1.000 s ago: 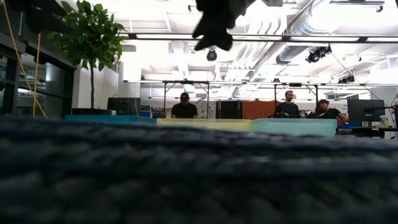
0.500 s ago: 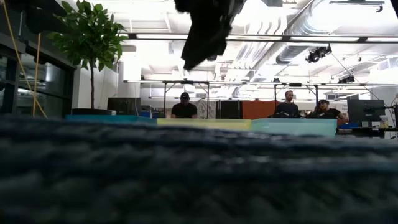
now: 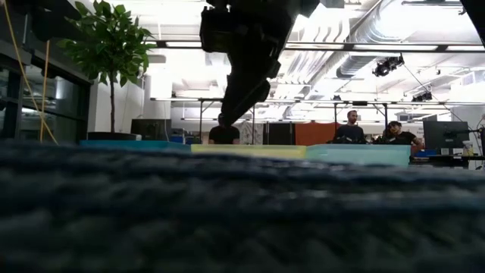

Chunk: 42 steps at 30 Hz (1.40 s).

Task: Pick and place Granola Bars by type
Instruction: Put the red granola bar into the blue bin

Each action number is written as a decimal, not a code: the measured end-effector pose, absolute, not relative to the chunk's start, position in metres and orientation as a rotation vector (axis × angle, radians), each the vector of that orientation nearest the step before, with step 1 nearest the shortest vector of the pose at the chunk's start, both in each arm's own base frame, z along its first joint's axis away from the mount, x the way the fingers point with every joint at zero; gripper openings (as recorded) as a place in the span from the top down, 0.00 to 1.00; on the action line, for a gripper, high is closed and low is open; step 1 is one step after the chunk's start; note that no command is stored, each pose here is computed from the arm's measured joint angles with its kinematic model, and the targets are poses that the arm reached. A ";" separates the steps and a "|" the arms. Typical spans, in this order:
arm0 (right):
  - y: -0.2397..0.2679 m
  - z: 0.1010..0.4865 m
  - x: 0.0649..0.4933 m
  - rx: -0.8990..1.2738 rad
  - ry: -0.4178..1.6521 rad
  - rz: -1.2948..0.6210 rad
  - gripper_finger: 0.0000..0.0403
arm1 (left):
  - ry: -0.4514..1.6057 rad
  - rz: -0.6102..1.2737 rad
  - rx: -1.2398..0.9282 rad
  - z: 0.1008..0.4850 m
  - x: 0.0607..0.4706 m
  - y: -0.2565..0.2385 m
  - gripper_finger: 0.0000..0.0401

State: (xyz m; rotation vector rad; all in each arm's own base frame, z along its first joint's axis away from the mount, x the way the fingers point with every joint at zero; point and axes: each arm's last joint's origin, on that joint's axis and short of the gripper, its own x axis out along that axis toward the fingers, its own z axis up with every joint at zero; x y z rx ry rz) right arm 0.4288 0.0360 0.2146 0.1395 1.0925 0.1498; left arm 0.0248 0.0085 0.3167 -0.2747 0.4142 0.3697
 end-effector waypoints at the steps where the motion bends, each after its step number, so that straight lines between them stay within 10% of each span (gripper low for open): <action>1: 0.035 0.213 0.429 0.149 1.097 0.159 0.58 | 0.414 0.370 -0.275 0.317 0.025 0.008 0.32; 24: 0.009 0.189 0.437 0.339 1.151 0.222 0.47 | 0.415 0.363 -0.276 0.317 0.025 0.008 0.32; 42: 0.026 0.184 0.436 0.085 1.159 0.132 0.41 | 0.417 0.356 -0.270 0.317 0.025 0.008 0.32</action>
